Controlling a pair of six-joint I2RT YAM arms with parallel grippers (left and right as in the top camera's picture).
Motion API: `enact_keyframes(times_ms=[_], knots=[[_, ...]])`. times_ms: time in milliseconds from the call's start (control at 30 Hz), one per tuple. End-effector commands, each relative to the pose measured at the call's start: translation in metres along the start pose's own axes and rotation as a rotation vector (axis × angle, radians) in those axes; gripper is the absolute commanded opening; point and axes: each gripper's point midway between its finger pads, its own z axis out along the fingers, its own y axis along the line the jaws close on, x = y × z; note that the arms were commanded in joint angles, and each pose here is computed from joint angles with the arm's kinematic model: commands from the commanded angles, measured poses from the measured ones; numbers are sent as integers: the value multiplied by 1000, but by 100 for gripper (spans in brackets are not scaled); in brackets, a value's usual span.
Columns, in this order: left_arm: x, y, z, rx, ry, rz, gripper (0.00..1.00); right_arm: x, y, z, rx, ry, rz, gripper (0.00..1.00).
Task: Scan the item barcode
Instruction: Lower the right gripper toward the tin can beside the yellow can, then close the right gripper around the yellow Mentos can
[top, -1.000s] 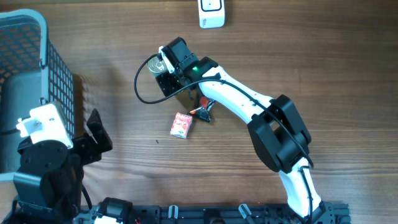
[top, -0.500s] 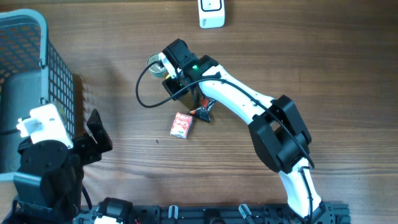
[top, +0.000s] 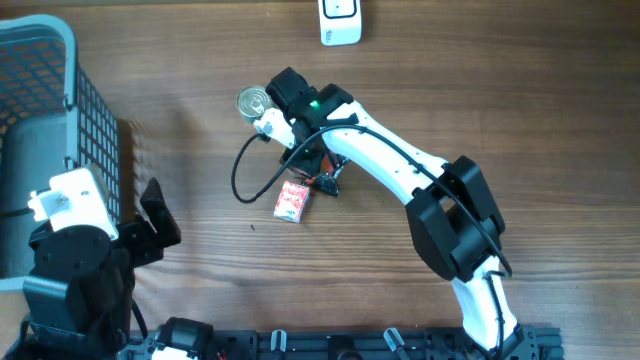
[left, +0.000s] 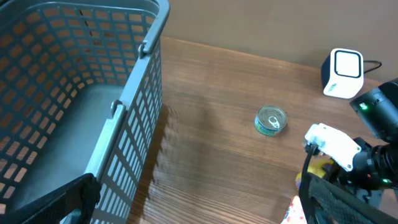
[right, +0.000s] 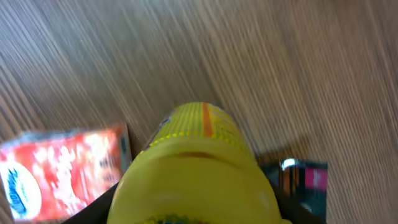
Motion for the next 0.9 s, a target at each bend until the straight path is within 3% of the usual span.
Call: enact_keyframes(times_ms=[0,67,300,567,867], knots=[[1,1,1,-6,1,-9,100,40,-14,25,60,171,-40,78],[1,1,1,-6,1,-9,100,40,-17,25,65,165,-22,100],[1,1,1,-6,1,-9,100,31,-20,26,83,124,94,100],[1,1,1,-6,1,-9,100,35,-14,22,56,137,108,100],[1,1,1,-6,1,-9,100,2,-12,-66,76,-92,238,100]])
